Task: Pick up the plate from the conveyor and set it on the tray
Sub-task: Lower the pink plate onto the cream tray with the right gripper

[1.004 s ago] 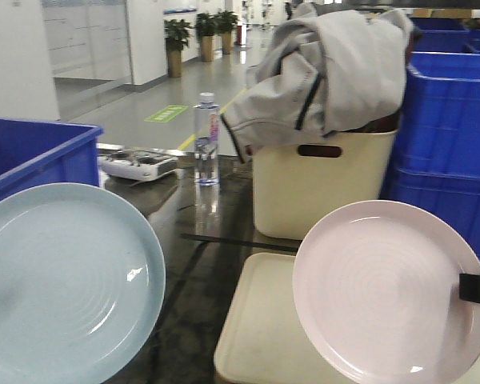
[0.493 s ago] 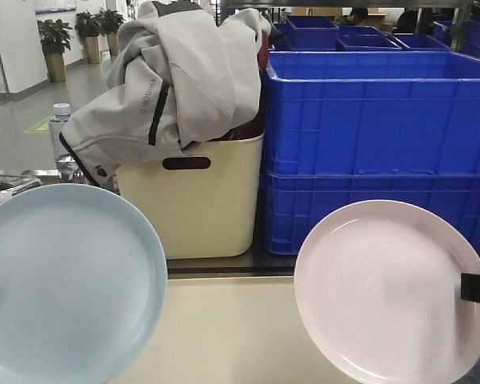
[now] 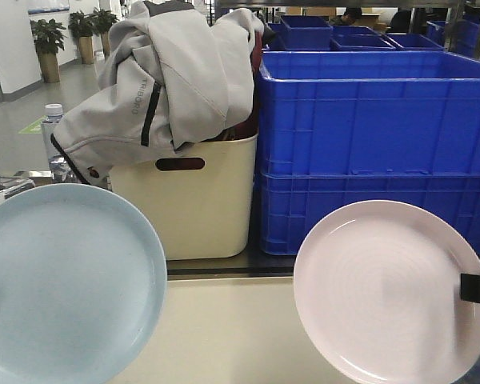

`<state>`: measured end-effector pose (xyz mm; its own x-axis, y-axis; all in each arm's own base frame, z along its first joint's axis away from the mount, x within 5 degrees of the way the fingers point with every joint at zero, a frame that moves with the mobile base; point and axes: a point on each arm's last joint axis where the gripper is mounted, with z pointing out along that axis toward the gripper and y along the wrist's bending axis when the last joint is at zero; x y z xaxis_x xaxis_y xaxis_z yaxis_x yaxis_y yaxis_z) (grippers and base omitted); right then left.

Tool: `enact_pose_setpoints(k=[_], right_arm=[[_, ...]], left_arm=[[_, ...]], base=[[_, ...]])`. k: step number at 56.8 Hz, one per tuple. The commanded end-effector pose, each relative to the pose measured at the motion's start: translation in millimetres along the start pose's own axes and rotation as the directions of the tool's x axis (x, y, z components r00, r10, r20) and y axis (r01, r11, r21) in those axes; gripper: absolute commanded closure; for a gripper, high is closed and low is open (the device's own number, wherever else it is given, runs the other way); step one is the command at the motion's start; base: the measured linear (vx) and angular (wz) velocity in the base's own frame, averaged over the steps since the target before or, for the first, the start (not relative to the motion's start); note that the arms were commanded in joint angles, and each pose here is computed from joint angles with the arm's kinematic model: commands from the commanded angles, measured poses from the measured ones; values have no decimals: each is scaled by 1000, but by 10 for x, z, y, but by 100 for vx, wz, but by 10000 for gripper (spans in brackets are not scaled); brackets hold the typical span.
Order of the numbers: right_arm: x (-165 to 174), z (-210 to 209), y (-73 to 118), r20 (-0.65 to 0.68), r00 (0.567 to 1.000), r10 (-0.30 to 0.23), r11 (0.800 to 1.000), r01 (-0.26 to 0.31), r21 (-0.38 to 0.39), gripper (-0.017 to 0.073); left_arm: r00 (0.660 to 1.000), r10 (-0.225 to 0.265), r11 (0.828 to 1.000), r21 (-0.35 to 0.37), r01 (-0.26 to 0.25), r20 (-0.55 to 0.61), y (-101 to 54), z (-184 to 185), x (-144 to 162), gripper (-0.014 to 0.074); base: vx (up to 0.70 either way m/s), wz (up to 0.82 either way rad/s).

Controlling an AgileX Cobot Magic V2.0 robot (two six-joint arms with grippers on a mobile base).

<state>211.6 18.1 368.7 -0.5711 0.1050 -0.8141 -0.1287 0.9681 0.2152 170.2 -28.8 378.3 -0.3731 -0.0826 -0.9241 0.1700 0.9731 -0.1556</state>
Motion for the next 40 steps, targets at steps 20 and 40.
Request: enact_pose_setpoints(k=[20, 40], right_arm=[[-166, -79, 57, 129, 989, 65, 997, -60, -46, 568], [-123, 679, 415, -93, 996, -2, 979, -18, -204, 568]], left_arm=[[991, -18, 1000, 10, 17, 133, -26, -73, -172, 599], [993, -18, 1000, 12, 17, 114, -28, -71, -154, 599]], base=[[0, 0], [0, 0]])
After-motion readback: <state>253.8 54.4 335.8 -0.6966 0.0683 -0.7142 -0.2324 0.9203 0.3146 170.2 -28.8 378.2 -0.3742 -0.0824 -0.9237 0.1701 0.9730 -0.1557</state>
